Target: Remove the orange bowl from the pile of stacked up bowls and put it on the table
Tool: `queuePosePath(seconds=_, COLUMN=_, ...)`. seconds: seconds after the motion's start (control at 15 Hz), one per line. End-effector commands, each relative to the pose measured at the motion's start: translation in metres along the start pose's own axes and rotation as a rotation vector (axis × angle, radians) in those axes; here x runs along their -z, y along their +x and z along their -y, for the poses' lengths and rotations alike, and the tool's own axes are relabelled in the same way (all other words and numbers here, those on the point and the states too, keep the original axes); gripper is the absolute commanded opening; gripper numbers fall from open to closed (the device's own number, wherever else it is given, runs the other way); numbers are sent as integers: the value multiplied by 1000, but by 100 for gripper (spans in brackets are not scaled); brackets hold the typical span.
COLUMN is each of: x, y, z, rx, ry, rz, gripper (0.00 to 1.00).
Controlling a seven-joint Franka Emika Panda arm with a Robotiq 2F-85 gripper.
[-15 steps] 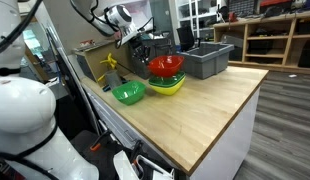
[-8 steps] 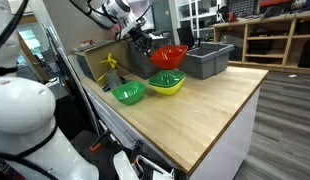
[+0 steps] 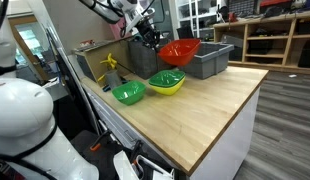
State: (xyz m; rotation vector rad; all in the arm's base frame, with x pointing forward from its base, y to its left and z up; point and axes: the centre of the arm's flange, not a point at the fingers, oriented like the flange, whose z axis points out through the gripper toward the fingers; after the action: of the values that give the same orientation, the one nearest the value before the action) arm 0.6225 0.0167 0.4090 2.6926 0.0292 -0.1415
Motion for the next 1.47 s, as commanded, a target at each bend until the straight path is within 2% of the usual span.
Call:
queuePosePath(seconds=0.0, x=-6, y=-23, z=-34, rx=-78, ry=-24, rz=21, gripper=1)
queuePosePath(seconds=0.67, x=-66, y=-58, z=-112, rx=-205, ry=10, rz=168, gripper=1)
queuePosePath(seconds=0.93, x=-97, y=-70, z=-121, rx=-227, ry=42, rz=229, gripper=1)
queuePosePath(seconds=1.4, x=-136, y=-69, z=-109, rx=-246, ry=92, rz=282, gripper=1)
